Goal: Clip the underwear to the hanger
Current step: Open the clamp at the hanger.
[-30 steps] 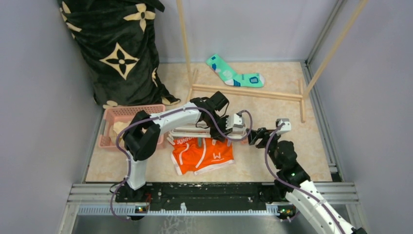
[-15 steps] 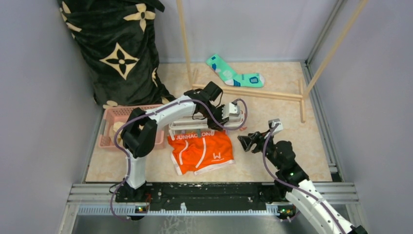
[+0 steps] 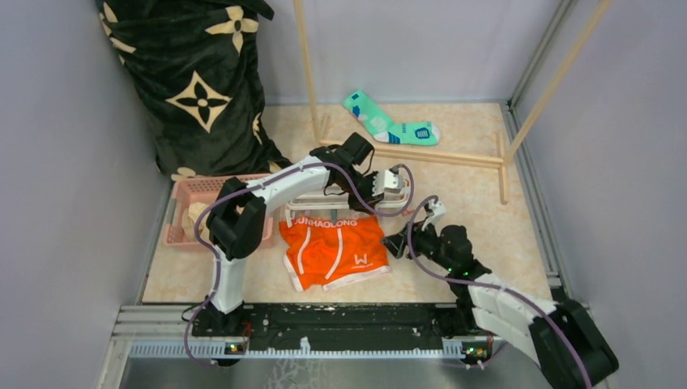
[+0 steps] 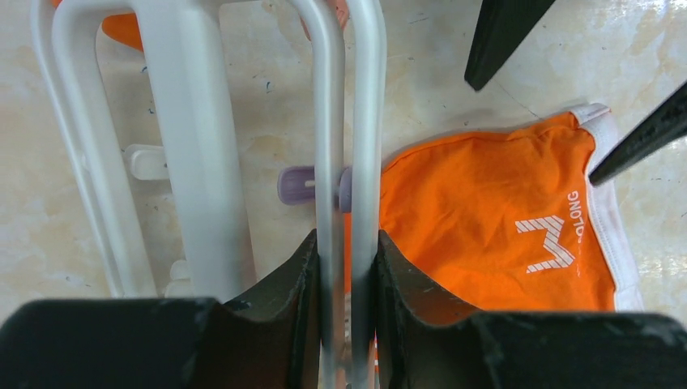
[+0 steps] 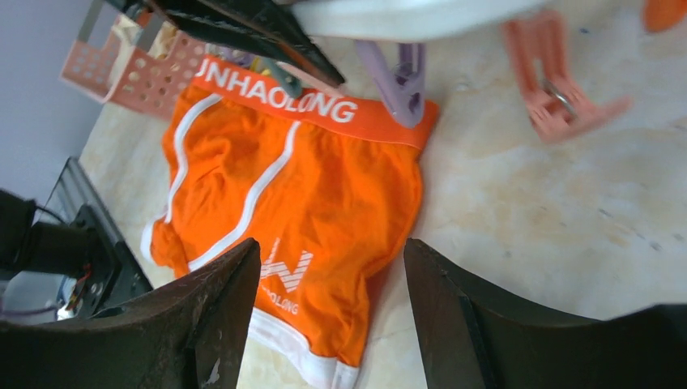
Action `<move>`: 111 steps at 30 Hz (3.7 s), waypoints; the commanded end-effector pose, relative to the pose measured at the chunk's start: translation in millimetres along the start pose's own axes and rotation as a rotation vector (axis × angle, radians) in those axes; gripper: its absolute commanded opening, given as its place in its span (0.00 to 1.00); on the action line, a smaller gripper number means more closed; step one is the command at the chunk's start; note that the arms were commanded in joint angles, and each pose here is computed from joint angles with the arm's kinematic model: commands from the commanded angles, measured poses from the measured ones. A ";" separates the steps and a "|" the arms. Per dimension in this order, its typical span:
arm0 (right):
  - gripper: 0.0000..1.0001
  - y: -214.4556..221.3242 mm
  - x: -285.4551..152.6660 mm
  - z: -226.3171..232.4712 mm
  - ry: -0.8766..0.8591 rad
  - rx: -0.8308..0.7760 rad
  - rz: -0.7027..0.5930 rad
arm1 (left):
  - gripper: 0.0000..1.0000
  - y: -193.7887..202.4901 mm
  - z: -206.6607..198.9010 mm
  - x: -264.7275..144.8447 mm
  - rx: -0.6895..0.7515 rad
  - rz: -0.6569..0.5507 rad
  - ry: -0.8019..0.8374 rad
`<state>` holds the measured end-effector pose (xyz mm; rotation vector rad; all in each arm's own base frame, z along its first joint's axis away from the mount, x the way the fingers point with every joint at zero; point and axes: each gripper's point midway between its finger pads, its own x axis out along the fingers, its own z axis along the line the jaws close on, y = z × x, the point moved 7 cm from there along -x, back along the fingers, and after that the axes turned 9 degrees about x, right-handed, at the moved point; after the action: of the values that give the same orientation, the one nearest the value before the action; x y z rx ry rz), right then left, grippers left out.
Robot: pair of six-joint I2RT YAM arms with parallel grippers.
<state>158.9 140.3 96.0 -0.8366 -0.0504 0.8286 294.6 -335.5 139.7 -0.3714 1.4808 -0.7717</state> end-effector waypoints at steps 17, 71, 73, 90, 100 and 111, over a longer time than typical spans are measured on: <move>0.64 -50.5 27.1 25.2 -0.305 -0.403 -0.346 | 0.20 -22.5 -0.3 -24.7 0.173 -0.080 -0.050; 0.71 -80.7 44.9 40.7 -0.350 -0.504 -0.492 | 0.20 -61.1 -25.4 -63.2 0.351 -0.158 -0.108; 0.71 -81.6 47.4 40.5 -0.347 -0.507 -0.492 | 0.20 -61.7 -26.4 -63.7 0.356 -0.158 -0.108; 0.67 -98.0 52.4 53.0 -0.383 -0.560 -0.547 | 0.19 -71.1 -32.6 -73.1 0.400 -0.185 -0.116; 0.62 -107.6 43.3 69.6 -0.447 -0.584 -0.592 | 0.19 -75.5 -32.3 -78.6 0.410 -0.195 -0.135; 0.49 -110.7 43.3 70.2 -0.438 -0.586 -0.608 | 0.19 -82.5 -35.0 -86.4 0.421 -0.228 -0.147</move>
<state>230.5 171.0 159.3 -1.1294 -0.7399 0.5658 268.9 -316.4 220.1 -0.2755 1.1960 -0.9765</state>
